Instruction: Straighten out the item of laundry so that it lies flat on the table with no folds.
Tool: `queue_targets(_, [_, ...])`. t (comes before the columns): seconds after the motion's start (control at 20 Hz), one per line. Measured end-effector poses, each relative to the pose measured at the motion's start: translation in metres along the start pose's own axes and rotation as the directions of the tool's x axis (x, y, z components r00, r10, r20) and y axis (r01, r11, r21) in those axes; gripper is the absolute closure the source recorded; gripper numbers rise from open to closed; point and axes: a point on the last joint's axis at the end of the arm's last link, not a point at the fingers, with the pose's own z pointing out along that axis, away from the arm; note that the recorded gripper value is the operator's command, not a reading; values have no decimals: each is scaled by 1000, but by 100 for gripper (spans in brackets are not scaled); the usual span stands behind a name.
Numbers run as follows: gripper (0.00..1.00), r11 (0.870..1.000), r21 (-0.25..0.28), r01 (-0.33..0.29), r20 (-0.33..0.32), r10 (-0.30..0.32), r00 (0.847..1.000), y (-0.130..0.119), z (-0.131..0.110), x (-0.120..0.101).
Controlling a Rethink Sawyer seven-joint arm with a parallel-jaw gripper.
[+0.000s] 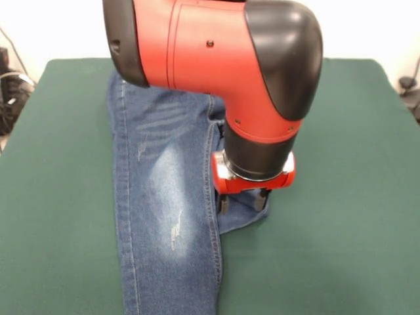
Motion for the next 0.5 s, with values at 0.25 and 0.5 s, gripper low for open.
queue_targets(0.25, [0, 1000, -21, -21, 16, 21, 1000, -3, -10, -5])
queue_targets(0.5, [0, 998, -45, -36, 21, 37, 999, -1, -13, -7])
